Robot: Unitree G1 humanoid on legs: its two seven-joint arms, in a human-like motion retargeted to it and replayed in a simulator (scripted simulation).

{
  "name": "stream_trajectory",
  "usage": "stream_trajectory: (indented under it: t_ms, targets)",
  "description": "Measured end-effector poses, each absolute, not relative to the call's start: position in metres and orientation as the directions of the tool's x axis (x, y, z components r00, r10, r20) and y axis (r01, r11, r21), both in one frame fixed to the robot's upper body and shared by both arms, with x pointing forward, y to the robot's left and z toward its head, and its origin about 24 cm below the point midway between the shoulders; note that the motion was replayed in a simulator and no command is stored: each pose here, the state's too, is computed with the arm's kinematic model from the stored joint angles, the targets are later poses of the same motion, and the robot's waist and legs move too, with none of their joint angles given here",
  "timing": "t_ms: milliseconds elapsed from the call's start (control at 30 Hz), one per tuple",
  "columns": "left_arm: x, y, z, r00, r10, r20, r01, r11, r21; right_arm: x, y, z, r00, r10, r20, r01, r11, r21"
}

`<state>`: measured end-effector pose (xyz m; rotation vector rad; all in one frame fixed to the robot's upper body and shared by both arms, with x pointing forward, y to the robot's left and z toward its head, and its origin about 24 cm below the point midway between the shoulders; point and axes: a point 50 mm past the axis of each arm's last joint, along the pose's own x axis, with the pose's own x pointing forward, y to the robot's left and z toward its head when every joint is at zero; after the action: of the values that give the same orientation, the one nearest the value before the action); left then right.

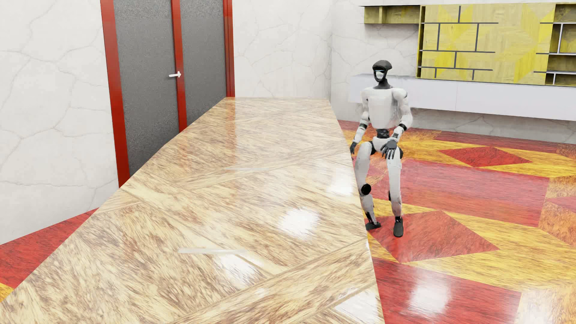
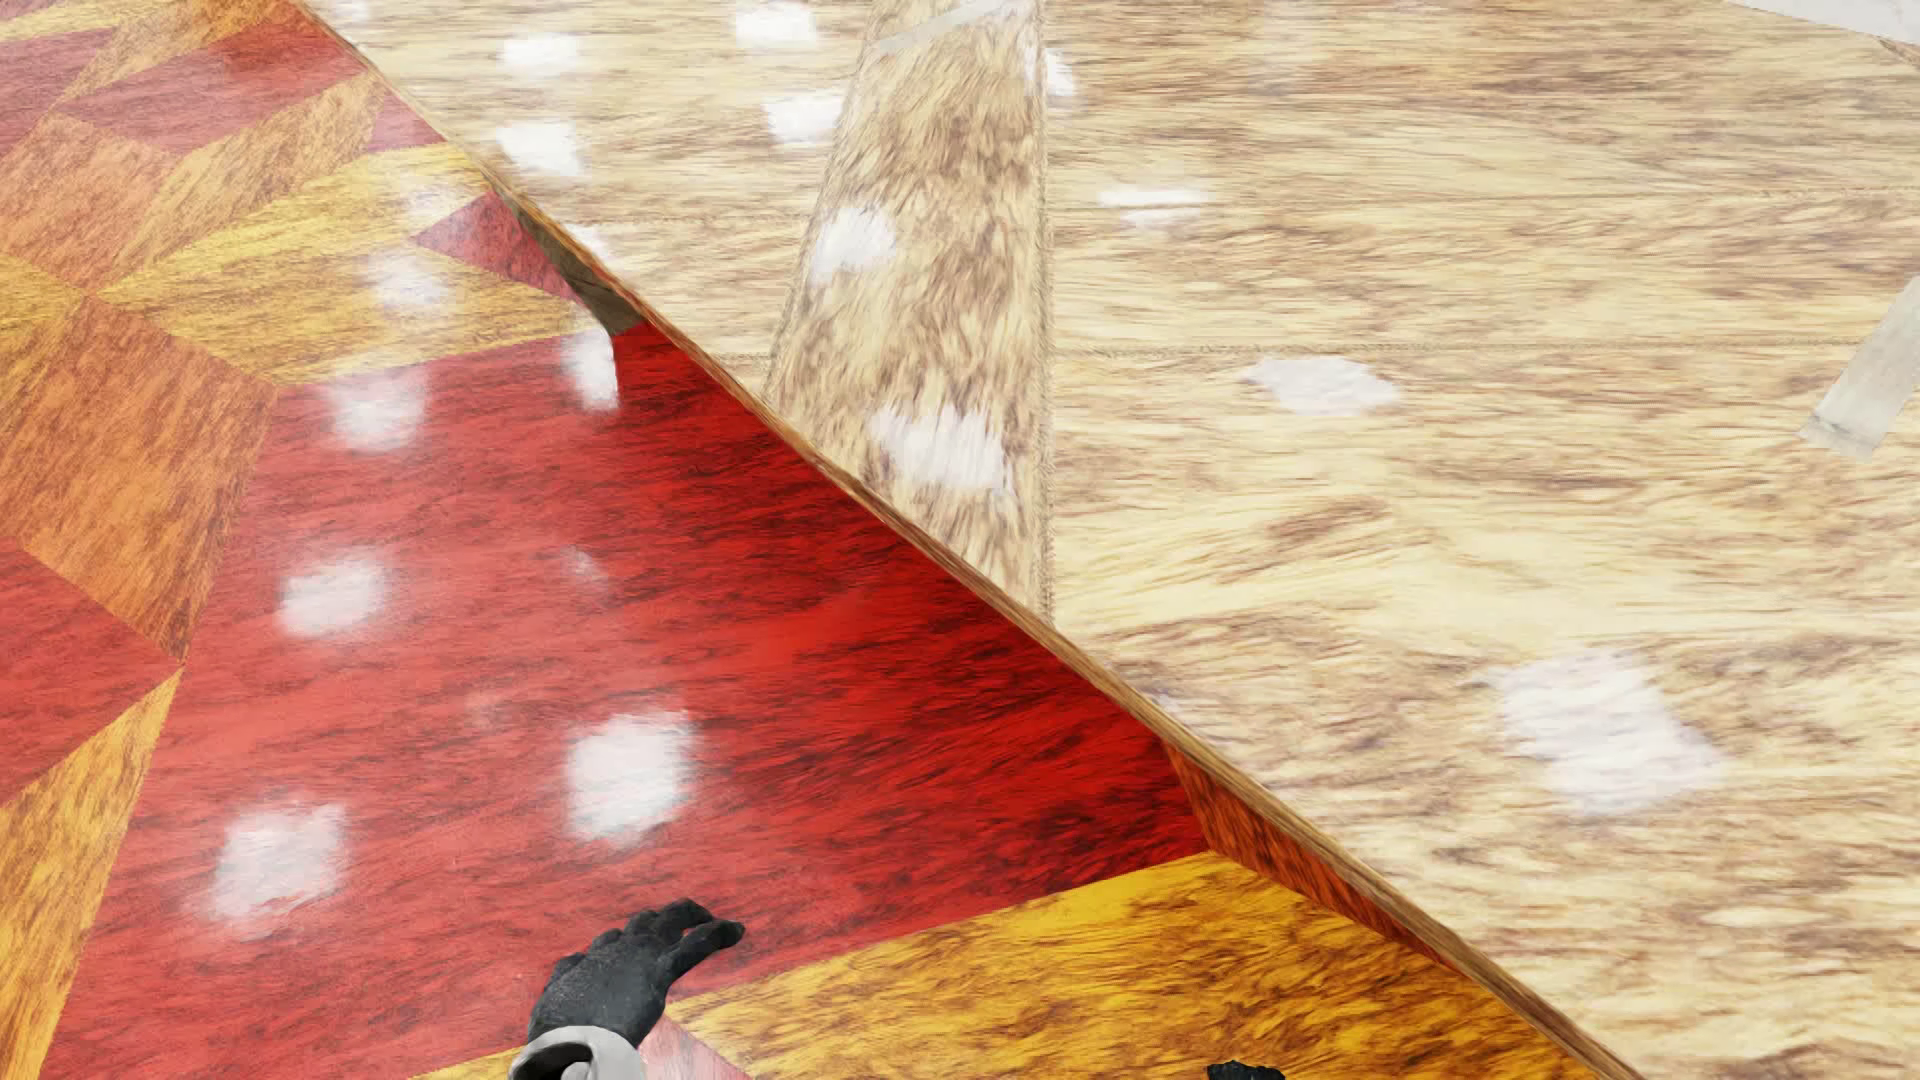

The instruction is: Walk towards the conferencetable

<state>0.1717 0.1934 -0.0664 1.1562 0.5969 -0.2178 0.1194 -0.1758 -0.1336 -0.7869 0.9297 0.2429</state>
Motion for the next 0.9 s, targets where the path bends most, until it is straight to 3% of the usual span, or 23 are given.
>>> stream_trajectory:
  t_ms: [100,200,333,433,500,600,667,733,900]
  targets:
    - [0.132,0.206,-0.11,0.634,0.201,-0.746,0.589,0.499,0.635,0.116,-0.181,-0.139,0.547,-0.146,-0.824,-0.555,0.674,-0.488]
    - [0.078,0.217,-0.14,0.395,0.266,-0.879,0.656,0.589,0.473,0.113,-0.192,-0.14,0.55,-0.201,-0.81,-0.481,0.717,-0.505]
    - [0.003,0.195,-0.162,0.1,0.219,-0.97,0.683,0.694,0.227,0.118,-0.21,-0.137,0.55,-0.287,-0.784,-0.394,0.739,-0.547]
    - [-0.009,0.174,-0.166,0.02,0.104,-0.994,0.76,0.644,0.082,0.12,-0.228,-0.131,0.548,-0.391,-0.739,-0.247,0.769,-0.59]
    - [0.009,0.175,-0.166,0.067,0.112,-0.991,0.818,0.563,0.119,0.116,-0.231,-0.13,0.539,-0.42,-0.73,-0.179,0.789,-0.587]
    - [0.06,0.196,-0.157,0.264,0.199,-0.944,0.807,0.49,0.329,0.107,-0.227,-0.132,0.539,-0.374,-0.755,-0.239,0.792,-0.563]
    - [0.098,0.214,-0.142,0.426,0.295,-0.855,0.656,0.551,0.517,0.101,-0.219,-0.136,0.515,-0.325,-0.793,-0.305,0.796,-0.524]
    - [0.13,0.228,-0.125,0.543,0.367,-0.755,0.462,0.62,0.634,0.096,-0.214,-0.139,0.485,-0.325,-0.811,-0.286,0.818,-0.499]
    - [0.171,0.237,-0.087,0.738,0.376,-0.561,0.235,0.635,0.736,0.088,-0.208,-0.145,0.436,-0.292,-0.851,-0.357,0.812,-0.462]
